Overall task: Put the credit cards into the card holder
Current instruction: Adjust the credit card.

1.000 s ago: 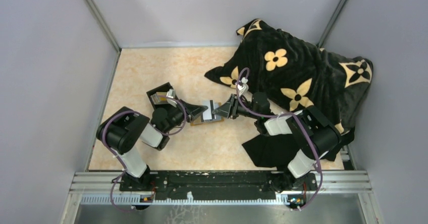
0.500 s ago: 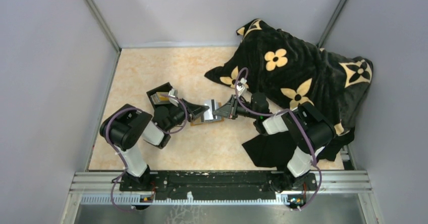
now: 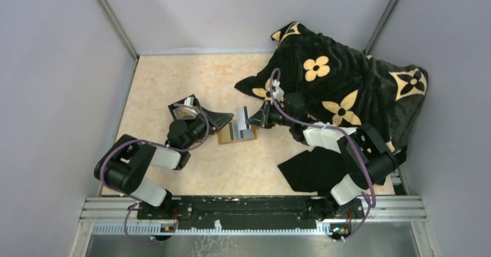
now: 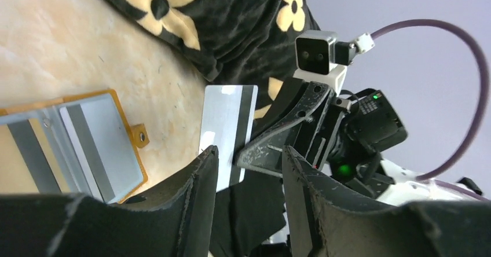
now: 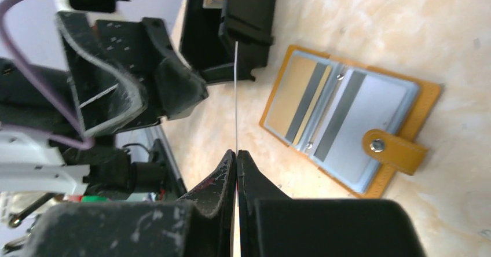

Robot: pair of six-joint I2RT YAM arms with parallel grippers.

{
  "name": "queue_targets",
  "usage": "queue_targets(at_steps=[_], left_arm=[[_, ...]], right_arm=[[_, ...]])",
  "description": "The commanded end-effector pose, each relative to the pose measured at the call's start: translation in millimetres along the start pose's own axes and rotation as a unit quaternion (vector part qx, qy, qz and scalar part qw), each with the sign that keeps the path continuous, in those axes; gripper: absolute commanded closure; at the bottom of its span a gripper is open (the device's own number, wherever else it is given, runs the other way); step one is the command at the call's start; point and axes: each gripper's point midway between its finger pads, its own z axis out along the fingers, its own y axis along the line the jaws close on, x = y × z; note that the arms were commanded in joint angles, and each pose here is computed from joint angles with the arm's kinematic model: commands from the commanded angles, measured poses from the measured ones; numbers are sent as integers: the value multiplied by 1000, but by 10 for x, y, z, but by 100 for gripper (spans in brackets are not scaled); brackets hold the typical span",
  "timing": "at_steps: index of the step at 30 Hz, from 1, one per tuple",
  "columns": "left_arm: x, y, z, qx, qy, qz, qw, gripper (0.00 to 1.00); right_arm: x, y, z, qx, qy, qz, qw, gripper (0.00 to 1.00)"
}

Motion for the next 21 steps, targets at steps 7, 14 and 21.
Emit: queue_targets(at_steps=[7, 14, 21], left_arm=[[-219, 539, -54, -213, 1, 151, 965, 55], [-171, 783, -84, -287, 33, 187, 939, 72], [-132, 904, -101, -330, 47, 213, 918, 74]], right_arm=[[-241, -314, 72, 207, 29, -87, 974, 100], [-222, -368, 154, 291, 45, -140, 945, 100], [-159, -424, 202, 341, 68, -185, 919, 100]])
